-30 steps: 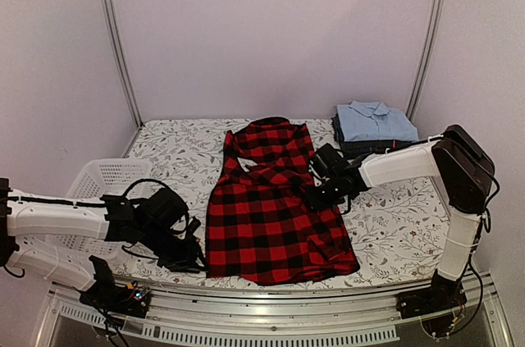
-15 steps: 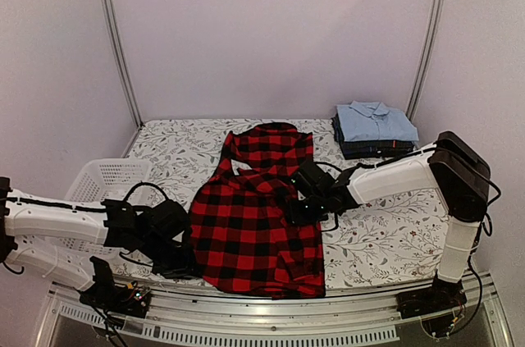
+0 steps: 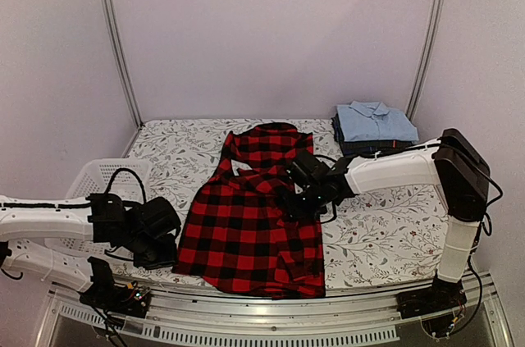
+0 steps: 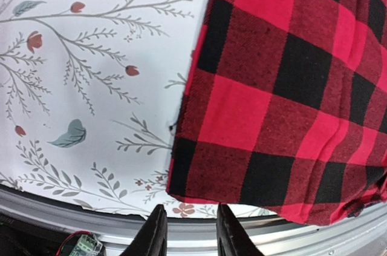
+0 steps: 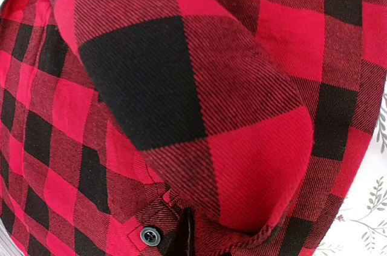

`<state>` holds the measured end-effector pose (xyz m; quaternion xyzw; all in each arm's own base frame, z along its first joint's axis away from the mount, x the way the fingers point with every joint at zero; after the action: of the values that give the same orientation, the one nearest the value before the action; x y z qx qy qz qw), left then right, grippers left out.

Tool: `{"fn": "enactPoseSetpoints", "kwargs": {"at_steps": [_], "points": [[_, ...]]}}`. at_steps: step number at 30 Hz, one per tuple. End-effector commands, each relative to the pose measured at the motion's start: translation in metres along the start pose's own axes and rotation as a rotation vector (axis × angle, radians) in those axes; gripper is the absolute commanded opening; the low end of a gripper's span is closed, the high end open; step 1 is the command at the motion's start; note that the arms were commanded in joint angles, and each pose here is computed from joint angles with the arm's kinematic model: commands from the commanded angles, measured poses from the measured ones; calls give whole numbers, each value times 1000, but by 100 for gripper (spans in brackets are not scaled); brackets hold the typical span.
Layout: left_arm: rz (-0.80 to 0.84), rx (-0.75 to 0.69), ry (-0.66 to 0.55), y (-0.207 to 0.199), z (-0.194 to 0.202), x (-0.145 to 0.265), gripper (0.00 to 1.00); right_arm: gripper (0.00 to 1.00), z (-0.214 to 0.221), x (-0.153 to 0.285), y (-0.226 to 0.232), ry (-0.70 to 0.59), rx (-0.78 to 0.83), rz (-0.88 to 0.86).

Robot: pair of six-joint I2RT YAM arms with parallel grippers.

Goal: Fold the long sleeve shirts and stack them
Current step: Move the right arm to the center of the board with the 1/3-folded shirt, then pick up the shirt from the center of the board.

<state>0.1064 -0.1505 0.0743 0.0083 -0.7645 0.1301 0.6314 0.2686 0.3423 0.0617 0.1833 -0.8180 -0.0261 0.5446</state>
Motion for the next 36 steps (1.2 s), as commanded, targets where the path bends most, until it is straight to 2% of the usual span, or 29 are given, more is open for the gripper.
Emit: {"fn": "enactPoseSetpoints", "kwargs": {"at_steps": [1, 11, 19, 22, 25, 27, 31, 36], "points": [[-80, 26, -34, 17, -6, -11, 28, 0, -17, 24, 14, -31, 40, -26], [-48, 24, -5, 14, -11, -32, 26, 0, -59, 69, 39, -136, 89, -68], [-39, 5, 62, 15, 0, -45, 21, 0, -107, 113, 65, -272, 142, -94], [-29, 1, 72, 13, 1, -45, 16, 0, -131, 131, 74, -346, 179, -84], [-21, -5, 81, 11, 2, -46, 6, 0, -155, 149, 80, -425, 218, -66], [-29, -16, 85, 10, 1, -44, 0, 0, -170, 158, 80, -466, 235, -57], [-34, -52, 52, 1, -10, -29, 0, 0, -199, 175, 79, -550, 263, -52], [22, -125, 9, -33, -30, 1, 0, 0, -229, 192, 76, -647, 299, -50]]}}
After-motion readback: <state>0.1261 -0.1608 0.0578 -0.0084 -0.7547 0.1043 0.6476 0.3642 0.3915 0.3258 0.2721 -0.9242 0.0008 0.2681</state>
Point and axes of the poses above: each gripper's point midway between its finger pads, its own x axis back along the fingers, its own y axis along the line the jaws close on, z = x × y, the point moved 3 cm from there along x, back along the fingers, and after that the axes turned 1 degree about -x, right-handed, at the moved point
